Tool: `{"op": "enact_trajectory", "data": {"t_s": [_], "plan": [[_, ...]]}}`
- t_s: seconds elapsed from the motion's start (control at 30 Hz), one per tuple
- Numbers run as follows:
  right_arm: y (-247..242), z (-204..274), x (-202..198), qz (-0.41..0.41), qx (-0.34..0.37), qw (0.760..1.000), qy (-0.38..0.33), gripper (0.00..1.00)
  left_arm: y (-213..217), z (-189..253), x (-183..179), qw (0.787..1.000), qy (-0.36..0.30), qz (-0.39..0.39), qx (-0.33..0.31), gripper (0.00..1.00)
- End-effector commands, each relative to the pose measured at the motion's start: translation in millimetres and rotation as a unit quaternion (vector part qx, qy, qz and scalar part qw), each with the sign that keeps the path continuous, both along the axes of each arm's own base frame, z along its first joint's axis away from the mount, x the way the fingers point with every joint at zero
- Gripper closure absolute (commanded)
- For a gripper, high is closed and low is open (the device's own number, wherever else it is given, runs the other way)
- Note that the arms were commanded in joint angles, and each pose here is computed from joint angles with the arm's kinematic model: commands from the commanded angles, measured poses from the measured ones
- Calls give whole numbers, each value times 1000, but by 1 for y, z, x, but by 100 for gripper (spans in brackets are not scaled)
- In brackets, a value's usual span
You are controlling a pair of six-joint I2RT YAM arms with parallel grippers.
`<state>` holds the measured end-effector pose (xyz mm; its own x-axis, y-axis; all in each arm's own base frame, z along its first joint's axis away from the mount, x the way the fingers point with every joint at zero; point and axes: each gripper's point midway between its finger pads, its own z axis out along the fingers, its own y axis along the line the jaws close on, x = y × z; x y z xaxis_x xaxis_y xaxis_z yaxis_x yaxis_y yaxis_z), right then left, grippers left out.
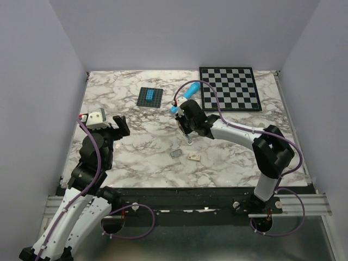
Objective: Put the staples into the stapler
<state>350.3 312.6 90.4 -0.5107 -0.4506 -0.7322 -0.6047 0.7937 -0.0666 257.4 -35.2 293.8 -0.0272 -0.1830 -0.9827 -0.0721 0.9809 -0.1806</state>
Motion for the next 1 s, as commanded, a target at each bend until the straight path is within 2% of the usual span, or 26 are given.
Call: {"op": "enact_trajectory", "data": {"t_s": [0.0,0.47,0.97], "plan": [[4,-14,4,15,1,1000,-4,80,0,0,1,1000,-5,-2,-2,5],[-8,-37,-2,20,-23,1000,4,80,0,-1,2,1000,-4,-3,-2,5],[-14,-39,-7,18,-25,1000,6,80,-1,-1,2,1000,-4,-5,-2,5]]}}
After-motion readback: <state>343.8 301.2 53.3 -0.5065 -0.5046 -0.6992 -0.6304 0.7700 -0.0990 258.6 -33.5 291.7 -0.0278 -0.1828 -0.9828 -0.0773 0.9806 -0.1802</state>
